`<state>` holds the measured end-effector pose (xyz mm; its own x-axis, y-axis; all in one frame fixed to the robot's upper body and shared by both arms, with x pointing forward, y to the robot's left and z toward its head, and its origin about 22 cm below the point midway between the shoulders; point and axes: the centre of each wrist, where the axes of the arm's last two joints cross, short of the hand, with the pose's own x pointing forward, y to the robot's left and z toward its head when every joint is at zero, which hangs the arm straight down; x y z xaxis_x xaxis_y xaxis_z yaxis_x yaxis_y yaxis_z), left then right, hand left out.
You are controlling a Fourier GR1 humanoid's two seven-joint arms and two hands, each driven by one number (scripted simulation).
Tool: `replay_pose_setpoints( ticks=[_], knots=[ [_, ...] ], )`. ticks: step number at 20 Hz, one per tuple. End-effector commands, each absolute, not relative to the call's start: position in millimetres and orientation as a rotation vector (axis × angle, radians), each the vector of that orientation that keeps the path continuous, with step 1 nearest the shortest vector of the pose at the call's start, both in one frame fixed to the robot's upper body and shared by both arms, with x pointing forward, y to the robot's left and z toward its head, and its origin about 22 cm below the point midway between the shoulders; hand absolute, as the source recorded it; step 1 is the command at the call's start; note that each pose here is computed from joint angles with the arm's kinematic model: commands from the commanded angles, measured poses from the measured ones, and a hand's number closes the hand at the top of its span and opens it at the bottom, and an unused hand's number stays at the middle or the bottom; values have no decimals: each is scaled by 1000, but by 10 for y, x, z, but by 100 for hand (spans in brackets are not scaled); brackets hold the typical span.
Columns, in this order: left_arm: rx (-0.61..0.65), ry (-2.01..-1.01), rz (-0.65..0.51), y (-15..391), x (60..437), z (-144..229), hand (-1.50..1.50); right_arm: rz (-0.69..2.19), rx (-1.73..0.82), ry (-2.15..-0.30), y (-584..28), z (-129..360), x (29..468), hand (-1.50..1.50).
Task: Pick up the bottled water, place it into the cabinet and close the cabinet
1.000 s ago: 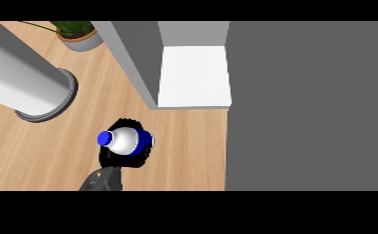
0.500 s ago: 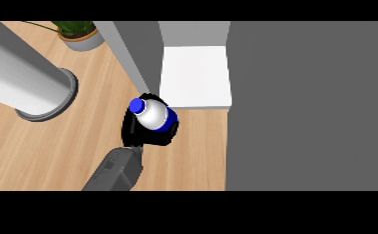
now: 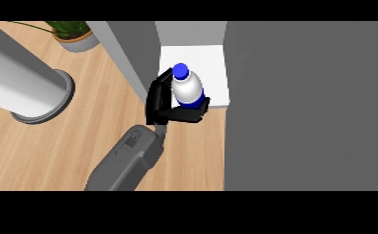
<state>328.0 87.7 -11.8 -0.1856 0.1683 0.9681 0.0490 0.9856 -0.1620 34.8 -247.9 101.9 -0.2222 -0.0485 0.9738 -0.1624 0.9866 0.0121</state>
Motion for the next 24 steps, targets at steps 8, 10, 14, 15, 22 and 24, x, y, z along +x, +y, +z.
replay_pose_setpoints(
  ticks=[8,10,14,15,22,24],
  knots=[
    [43,-1703,88,612,3816,292,150,93,196,-1852,-2579,1168,418,-150],
    [46,-1680,69,670,3901,293,150,75,186,-1844,-2679,1074,386,-150],
    [209,-1690,-35,713,4049,280,150,91,216,-1872,-2583,1142,345,-150],
    [261,-1708,-86,909,4143,328,150,93,207,-1877,-2624,1135,385,-150],
    [372,-1601,52,1015,4132,80,150,96,227,-1859,-2631,1049,365,-150],
    [371,-1603,100,960,4219,237,150,117,207,-1873,-2699,1026,405,-150]
  ],
)
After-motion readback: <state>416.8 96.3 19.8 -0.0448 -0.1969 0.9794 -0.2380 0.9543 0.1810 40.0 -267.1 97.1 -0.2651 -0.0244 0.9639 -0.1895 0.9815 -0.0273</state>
